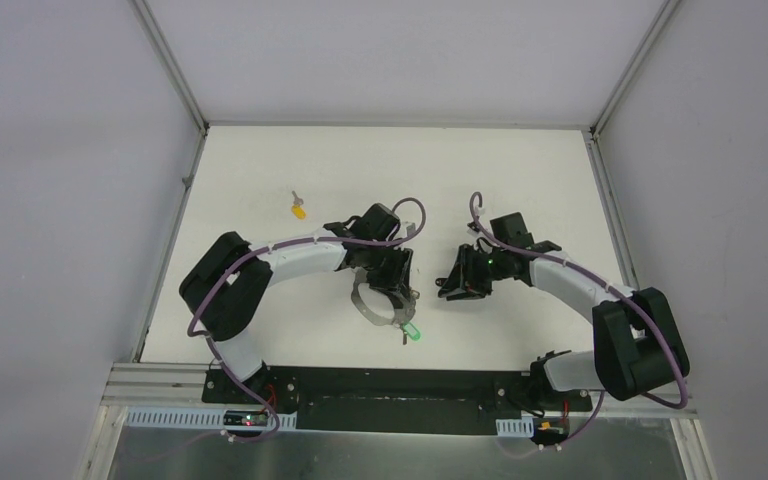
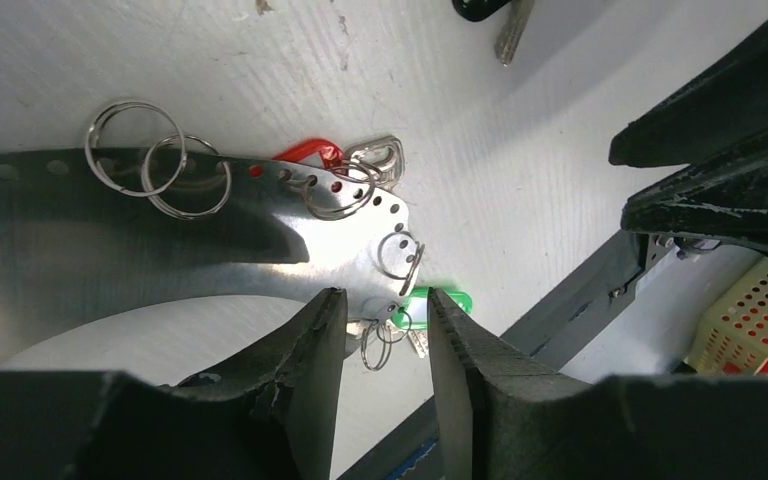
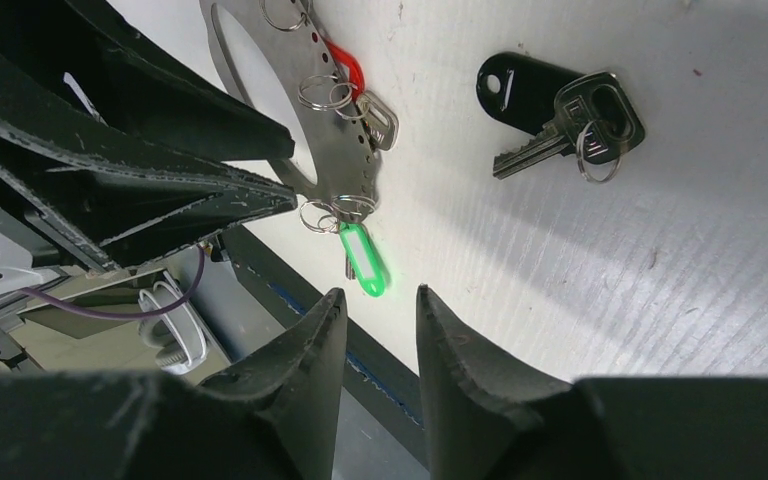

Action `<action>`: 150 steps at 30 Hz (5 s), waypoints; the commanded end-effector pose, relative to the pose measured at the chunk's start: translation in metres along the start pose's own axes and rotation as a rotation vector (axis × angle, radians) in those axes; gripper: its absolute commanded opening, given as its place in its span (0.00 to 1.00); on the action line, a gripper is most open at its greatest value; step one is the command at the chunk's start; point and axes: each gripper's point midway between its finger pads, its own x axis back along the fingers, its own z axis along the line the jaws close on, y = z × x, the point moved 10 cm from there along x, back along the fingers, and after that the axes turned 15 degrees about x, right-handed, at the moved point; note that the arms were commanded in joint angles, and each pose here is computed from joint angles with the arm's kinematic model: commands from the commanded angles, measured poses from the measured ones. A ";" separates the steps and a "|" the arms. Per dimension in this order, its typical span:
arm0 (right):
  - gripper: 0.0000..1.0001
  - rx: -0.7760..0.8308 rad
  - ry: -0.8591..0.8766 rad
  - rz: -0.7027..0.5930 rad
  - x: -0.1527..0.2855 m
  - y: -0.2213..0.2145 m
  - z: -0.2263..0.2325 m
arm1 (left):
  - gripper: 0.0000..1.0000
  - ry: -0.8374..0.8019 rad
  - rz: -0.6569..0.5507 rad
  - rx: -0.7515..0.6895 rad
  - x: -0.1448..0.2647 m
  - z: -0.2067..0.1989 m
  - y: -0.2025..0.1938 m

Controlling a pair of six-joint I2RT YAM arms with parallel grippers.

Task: Put the keys on the keyring
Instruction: Pick up the keyring from the center of the board, then adjust the keyring.

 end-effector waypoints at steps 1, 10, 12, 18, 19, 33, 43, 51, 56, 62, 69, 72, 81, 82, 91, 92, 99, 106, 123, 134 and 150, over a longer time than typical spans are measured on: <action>0.34 0.021 0.020 -0.021 0.005 0.005 0.004 | 0.37 0.016 -0.107 -0.037 0.012 -0.014 0.006; 0.33 0.030 0.036 -0.007 -0.001 0.019 0.004 | 0.37 -0.084 -0.054 -0.028 0.006 -0.020 0.003; 0.33 0.030 0.039 -0.005 -0.002 0.020 0.003 | 0.37 -0.077 -0.029 -0.018 0.001 -0.019 0.002; 0.32 0.031 0.046 0.000 -0.001 0.018 0.004 | 0.36 -0.034 0.016 0.000 -0.011 -0.014 -0.004; 0.32 0.032 0.046 0.000 -0.001 0.018 0.004 | 0.35 -0.027 0.020 0.000 -0.012 -0.014 -0.005; 0.32 0.031 0.046 0.009 -0.002 0.018 0.003 | 0.14 0.022 0.082 -0.039 -0.028 -0.018 -0.014; 0.35 0.065 0.065 -0.013 0.006 0.020 0.010 | 0.00 0.006 0.036 -0.085 -0.014 -0.027 -0.014; 0.58 0.217 0.140 -0.139 0.035 0.023 0.037 | 0.00 -0.087 -0.094 -0.231 0.034 -0.050 -0.017; 0.69 0.321 0.213 -0.241 0.054 0.026 0.056 | 0.00 -0.164 -0.160 -0.361 0.065 -0.059 -0.025; 0.75 0.417 0.299 -0.331 0.069 0.029 0.073 | 0.00 -0.295 -0.242 -0.532 0.082 -0.056 -0.037; 0.86 0.622 0.384 -0.488 0.093 0.029 0.096 | 0.00 -0.513 -0.488 -0.773 0.104 -0.051 -0.051; 0.89 0.712 0.414 -0.552 0.100 0.027 0.102 | 0.00 -0.606 -0.621 -0.900 0.116 -0.048 -0.058; 1.00 1.060 0.514 -0.709 0.100 0.012 0.122 | 0.00 -0.676 -0.829 -1.228 0.140 -0.043 -0.069; 1.00 1.107 0.508 -0.721 0.097 0.010 0.125 | 0.00 -0.676 -0.841 -1.250 0.141 -0.042 -0.069; 0.61 1.236 0.602 -0.677 0.081 0.001 0.141 | 0.00 -0.743 -0.893 -1.355 0.145 -0.048 -0.071; 0.56 1.246 0.610 -0.681 0.079 0.001 0.143 | 0.00 -0.751 -0.896 -1.356 0.146 -0.049 -0.071; 0.46 1.298 0.606 -0.669 0.067 0.001 0.147 | 0.00 -0.790 -0.902 -1.356 0.149 -0.053 -0.072; 0.20 1.313 0.591 -0.671 0.060 0.002 0.149 | 0.00 -0.814 -0.898 -1.349 0.151 -0.055 -0.074; 0.00 1.353 0.436 -0.513 0.071 -0.005 0.142 | 0.42 -0.675 -0.796 -1.217 0.150 -0.044 -0.075; 0.00 1.270 0.244 -0.199 0.085 0.001 0.141 | 0.47 -0.531 -0.592 -1.173 0.153 -0.049 -0.071; 0.00 1.178 0.146 -0.021 0.084 0.007 0.153 | 0.38 -0.592 -0.446 -1.098 0.114 -0.082 -0.064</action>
